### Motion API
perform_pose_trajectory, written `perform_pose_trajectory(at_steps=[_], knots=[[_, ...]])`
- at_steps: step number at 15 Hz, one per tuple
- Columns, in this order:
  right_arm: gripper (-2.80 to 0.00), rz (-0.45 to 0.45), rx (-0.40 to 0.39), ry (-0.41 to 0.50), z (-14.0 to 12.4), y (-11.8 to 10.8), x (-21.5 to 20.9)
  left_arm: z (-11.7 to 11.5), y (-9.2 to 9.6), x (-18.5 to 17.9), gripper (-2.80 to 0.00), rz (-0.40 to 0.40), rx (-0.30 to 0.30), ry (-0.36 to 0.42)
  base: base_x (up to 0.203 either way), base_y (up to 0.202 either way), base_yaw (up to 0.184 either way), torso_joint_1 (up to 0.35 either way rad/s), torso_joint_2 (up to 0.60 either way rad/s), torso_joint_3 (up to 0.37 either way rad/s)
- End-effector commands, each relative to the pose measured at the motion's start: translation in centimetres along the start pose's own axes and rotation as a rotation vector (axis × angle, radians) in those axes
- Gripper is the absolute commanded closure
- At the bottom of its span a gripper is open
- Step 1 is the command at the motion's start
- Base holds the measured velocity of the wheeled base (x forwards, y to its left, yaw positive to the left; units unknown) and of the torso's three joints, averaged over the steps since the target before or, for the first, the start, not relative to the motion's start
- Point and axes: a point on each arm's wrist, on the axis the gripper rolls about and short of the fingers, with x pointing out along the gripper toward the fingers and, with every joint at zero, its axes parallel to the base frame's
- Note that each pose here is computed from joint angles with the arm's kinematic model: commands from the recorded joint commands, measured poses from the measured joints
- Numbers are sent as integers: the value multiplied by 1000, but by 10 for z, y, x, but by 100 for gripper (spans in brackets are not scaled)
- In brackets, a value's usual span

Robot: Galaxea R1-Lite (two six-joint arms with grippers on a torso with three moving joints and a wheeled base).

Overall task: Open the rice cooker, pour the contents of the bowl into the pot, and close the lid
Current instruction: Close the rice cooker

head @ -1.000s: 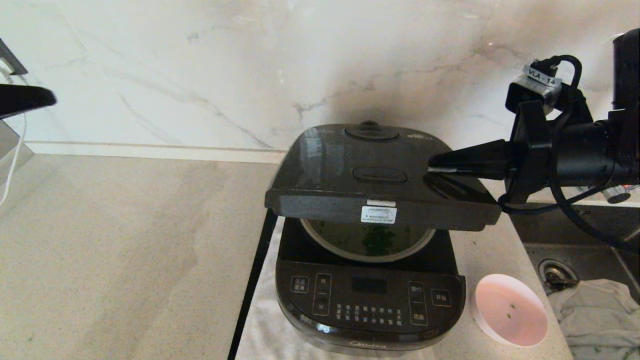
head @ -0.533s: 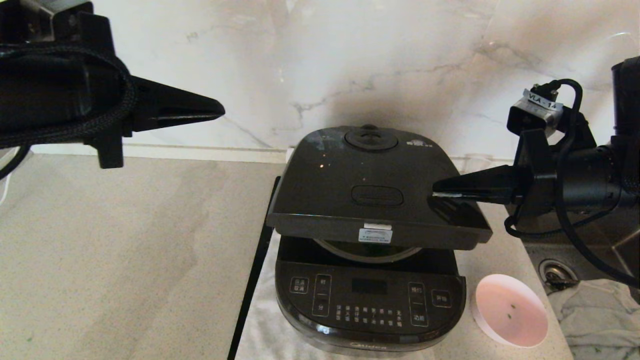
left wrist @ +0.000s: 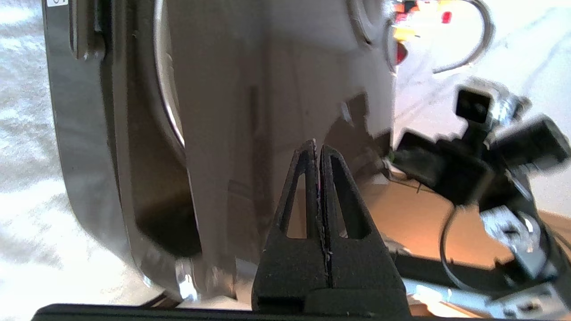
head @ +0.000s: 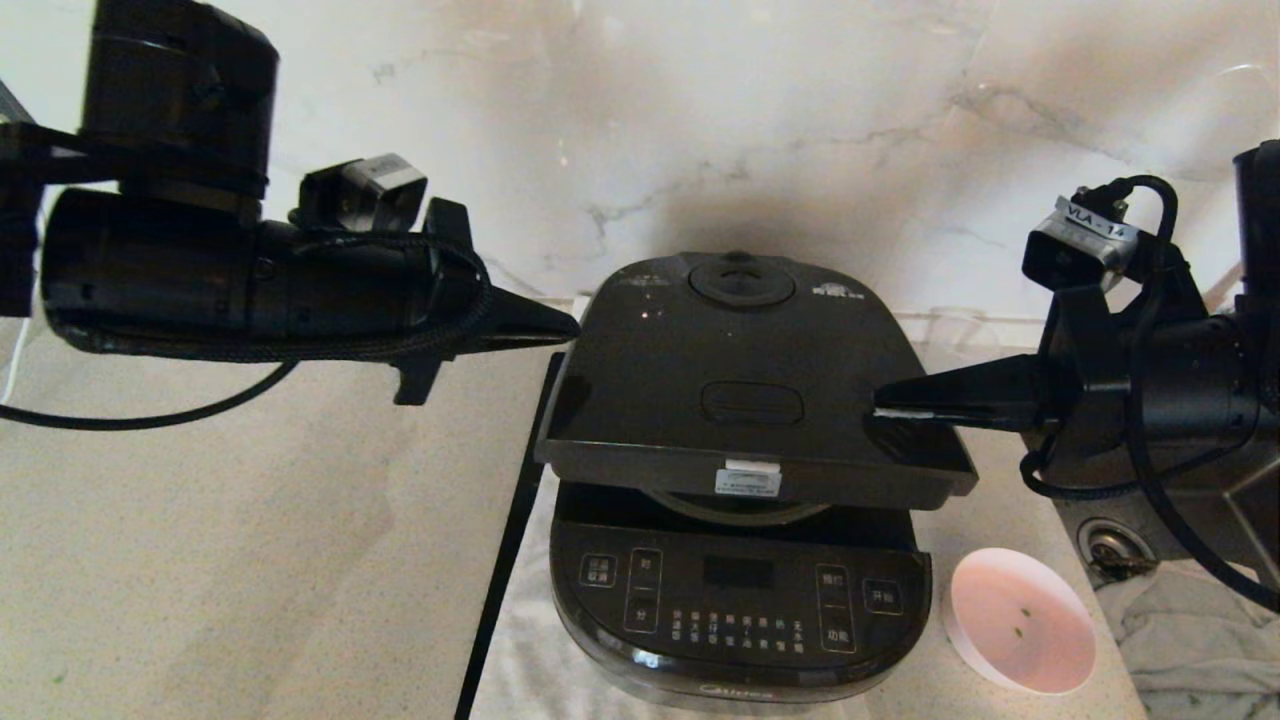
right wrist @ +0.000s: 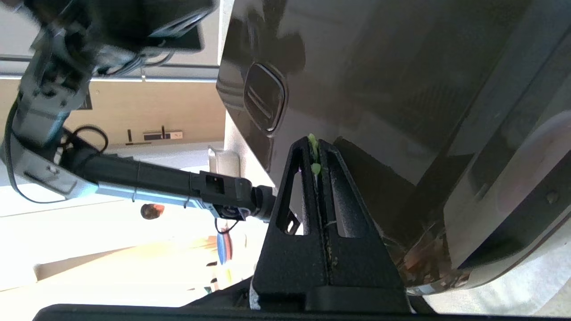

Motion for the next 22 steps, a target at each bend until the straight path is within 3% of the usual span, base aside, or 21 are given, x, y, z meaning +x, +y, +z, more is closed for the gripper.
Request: perform_pose_trajectory(at_steps=[1, 5, 13, 18, 20, 22], knots=[[0, -3, 13, 11, -3, -3, 1, 7, 15, 27, 0, 14, -46, 17, 0, 0, 0, 0, 0, 0], [0, -7, 16, 12, -6, -4, -1, 13, 15, 37, 0, -5, -57, 3, 0, 0, 0, 0, 0, 0], [0, -36, 19, 47, -20, -16, 0, -14, 55, 60, 0, 109, -139, 120, 0, 0, 0, 0, 0, 0], [0, -44, 34, 60, -23, -21, 1, -26, 71, 65, 0, 153, -165, 158, 0, 0, 0, 0, 0, 0], [0, -45, 34, 61, -24, -21, 1, -26, 73, 67, 0, 150, -151, 131, 0, 0, 0, 0, 0, 0], [0, -29, 8, 35, -23, -12, -7, -22, 60, 55, 0, 110, -116, 75, 0, 0, 0, 0, 0, 0]])
